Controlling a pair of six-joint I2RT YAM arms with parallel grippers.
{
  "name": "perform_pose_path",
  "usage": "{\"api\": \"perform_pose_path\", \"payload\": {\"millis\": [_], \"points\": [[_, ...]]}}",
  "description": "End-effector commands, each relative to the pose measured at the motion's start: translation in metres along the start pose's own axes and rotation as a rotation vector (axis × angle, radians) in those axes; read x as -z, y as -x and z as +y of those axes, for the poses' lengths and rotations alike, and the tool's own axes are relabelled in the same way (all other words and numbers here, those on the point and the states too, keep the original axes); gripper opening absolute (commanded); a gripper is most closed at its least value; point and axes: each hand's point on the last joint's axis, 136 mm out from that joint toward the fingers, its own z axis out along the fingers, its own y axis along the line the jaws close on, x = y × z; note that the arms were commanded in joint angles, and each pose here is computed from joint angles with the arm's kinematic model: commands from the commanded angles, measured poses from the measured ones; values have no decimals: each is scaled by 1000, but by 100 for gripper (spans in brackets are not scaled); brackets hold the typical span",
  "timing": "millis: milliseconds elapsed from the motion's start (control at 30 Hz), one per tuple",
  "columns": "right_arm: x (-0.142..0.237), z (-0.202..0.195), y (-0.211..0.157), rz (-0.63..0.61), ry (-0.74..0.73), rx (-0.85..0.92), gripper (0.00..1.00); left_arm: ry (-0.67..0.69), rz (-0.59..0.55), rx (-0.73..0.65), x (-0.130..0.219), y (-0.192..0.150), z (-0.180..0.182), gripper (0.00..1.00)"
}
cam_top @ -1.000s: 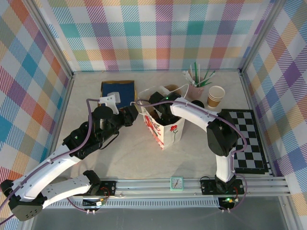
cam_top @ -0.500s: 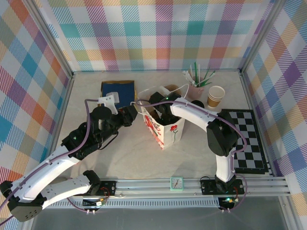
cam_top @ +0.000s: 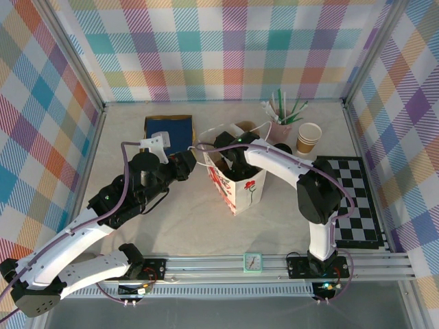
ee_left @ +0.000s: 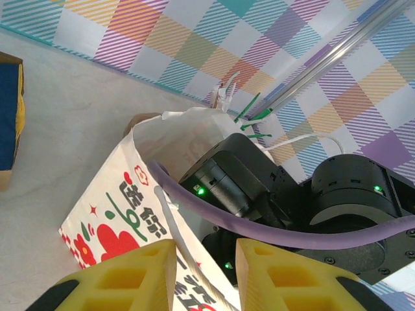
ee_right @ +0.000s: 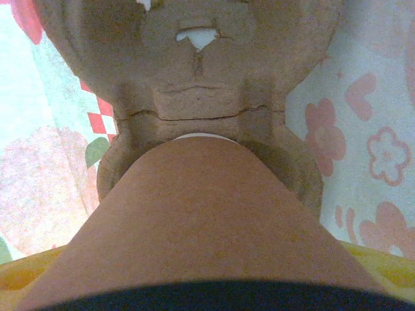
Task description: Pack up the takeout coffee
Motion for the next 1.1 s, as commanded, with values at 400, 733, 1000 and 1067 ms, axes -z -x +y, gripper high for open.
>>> {"api": "perform_pose_path", "payload": {"millis": [400, 733, 1000, 1067], "points": [[40, 1, -3, -50, 2, -11, 40, -1, -53, -11, 6, 16, -3, 30], [42, 0, -5, -46, -3, -12, 40, 2, -57, -11, 7, 17, -2, 30], [43, 0, -7, -43, -3, -11, 41, 2, -53, -12, 6, 16, -2, 31], [42, 0, -7, -41, -3, -12, 41, 3, -56, -11, 6, 17, -2, 30]]}}
